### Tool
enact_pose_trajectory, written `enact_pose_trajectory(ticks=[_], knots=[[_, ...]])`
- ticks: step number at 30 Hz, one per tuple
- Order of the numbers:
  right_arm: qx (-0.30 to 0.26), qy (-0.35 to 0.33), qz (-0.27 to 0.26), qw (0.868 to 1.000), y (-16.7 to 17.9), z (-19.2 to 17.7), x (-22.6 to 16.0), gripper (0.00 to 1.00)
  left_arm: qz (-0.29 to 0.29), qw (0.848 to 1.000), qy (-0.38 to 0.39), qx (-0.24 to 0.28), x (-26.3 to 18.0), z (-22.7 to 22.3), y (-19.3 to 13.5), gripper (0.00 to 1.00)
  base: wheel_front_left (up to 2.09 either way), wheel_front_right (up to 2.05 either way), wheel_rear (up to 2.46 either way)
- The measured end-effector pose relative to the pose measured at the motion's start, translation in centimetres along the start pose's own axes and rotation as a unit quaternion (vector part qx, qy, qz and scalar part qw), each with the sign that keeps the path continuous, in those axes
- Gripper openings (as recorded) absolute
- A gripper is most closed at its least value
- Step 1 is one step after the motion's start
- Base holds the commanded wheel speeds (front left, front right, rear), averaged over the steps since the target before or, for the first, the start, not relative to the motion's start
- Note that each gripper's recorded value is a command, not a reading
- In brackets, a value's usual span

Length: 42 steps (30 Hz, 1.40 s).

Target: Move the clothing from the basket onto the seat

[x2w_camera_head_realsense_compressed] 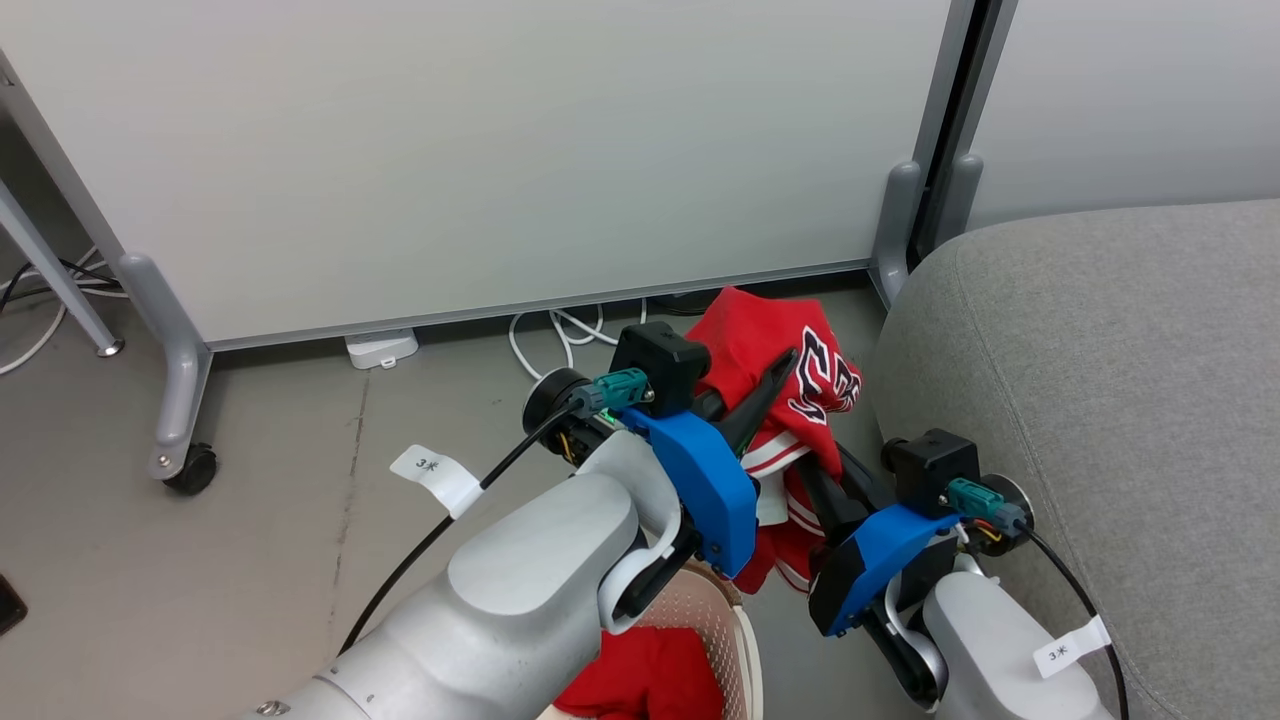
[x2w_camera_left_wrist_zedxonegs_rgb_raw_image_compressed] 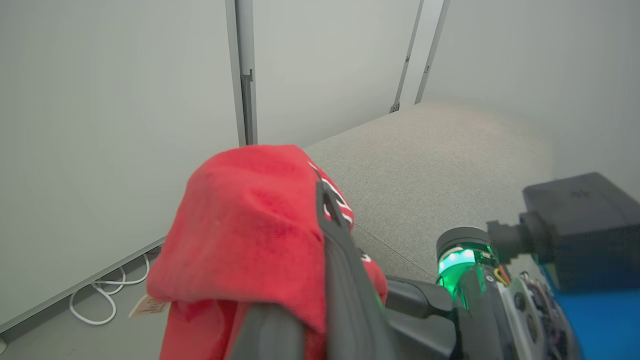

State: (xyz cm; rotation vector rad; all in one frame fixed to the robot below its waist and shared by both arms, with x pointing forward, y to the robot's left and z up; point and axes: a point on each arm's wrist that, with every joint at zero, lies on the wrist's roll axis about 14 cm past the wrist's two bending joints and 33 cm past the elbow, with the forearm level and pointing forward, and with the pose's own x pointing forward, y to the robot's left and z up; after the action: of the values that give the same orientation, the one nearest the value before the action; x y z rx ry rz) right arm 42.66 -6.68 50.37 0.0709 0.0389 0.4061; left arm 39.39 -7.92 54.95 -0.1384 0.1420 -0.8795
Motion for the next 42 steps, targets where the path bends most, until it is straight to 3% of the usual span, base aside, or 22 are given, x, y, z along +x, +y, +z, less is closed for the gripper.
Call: enact_pose_trajectory(ticks=[1,2,22,30,42], knots=[[0.001,0.000,-0.002,1.000,-0.1,0.0,0.0,0.00,0.002,1.000,0.001,0.001,0.0,-0.1,0.1,0.55,0.00,0.00,0.00],[0.001,0.000,-0.003,1.000,-0.1,-0.1,-0.1,0.00,0.004,1.000,0.000,0.002,0.0,-0.1,0.2,1.00,0.00,0.00,0.00],[0.017,-0.017,-0.040,0.999,-2.4,0.9,-0.4,0.00,0.023,1.000,-0.006,-0.002,-0.3,-0.6,1.1,1.00,0.00,0.00,0.00],[0.013,-0.030,-0.062,0.998,-3.9,1.6,-0.6,0.00,0.054,0.998,-0.016,-0.020,-2.1,-2.1,3.1,1.00,0.00,0.00,0.00],[0.010,-0.048,-0.085,0.995,-5.4,2.2,-1.3,0.00,0.091,0.991,-0.092,-0.030,-5.8,-1.1,5.1,1.00,0.00,0.00,0.00]])
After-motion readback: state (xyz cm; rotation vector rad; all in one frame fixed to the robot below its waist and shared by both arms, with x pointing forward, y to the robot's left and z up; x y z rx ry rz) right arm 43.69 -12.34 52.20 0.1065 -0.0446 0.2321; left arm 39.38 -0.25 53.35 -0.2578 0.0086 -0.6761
